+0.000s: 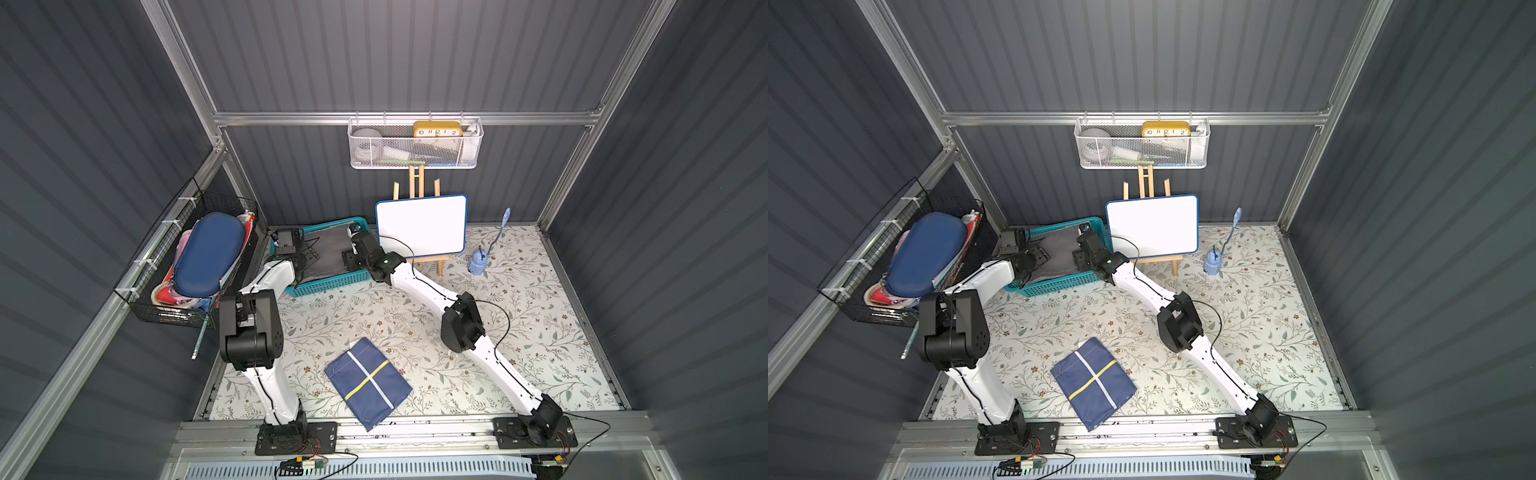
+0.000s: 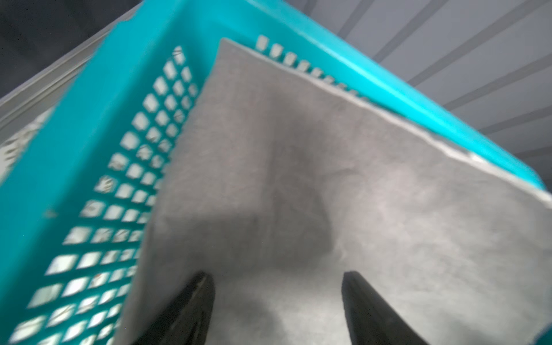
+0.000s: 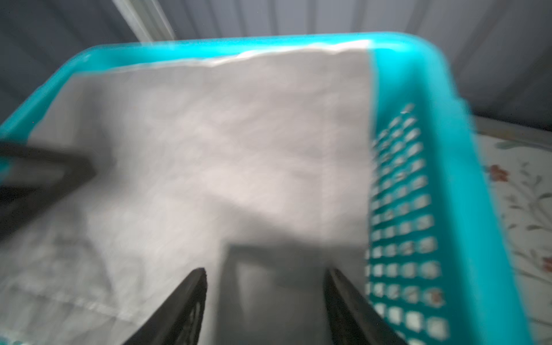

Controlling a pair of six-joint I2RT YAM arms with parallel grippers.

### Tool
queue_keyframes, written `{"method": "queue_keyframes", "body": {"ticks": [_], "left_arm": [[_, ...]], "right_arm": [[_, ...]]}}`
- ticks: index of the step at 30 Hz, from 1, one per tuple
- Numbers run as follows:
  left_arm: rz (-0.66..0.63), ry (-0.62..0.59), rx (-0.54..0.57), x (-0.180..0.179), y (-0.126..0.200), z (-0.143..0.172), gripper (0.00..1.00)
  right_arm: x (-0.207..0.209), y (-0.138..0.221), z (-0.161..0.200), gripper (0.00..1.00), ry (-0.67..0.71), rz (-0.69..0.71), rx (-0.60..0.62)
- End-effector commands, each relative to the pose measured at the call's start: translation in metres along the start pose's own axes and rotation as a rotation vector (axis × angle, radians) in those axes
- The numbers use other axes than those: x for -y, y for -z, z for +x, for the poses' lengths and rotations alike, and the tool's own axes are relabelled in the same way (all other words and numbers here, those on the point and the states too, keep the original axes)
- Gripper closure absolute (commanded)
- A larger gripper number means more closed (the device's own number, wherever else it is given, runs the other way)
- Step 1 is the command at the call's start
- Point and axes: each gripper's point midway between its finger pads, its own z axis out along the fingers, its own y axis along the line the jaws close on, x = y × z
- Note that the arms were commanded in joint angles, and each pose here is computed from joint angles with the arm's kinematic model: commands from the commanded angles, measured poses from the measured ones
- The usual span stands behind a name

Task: Put the folded pillowcase in the basket
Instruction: Place the pillowcase in the basket, then move the pillowcase to the center of the board.

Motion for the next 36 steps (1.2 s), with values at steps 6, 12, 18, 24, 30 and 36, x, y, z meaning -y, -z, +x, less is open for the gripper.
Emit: {"method": "queue_keyframes", "body": {"ticks": [6,12,18,24,30,36], "left_arm": [[-0.022,-0.03,0.059,0.015,0.038,-0.005,0.26],[0.057,-0.061,0.165,0.05,0.098,-0.01,0.22],[0.148,-0.059,0.204,0.045,0.149,0.011,0.2],[0.27,-0.099,0.233,0.035,0.196,0.035,0.16],[0.341,-0.13,0.247,0.035,0.223,0.043,0.11],[0.351,-0.139,0.247,0.036,0.225,0.044,0.07]], "right_arm": [[-0.019,0.049,-0.048,0.33,-0.024,-0.058,0.042],[-0.057,0.1,-0.062,0.32,0.075,-0.108,0.057],[-0.055,0.169,-0.029,0.32,0.146,-0.103,0.043],[-0.047,0.241,0.05,0.31,0.243,-0.138,-0.084],[-0.059,0.287,0.162,0.3,0.416,-0.257,-0.254],[-0.067,0.308,0.231,0.31,0.563,-0.289,-0.433]]}}
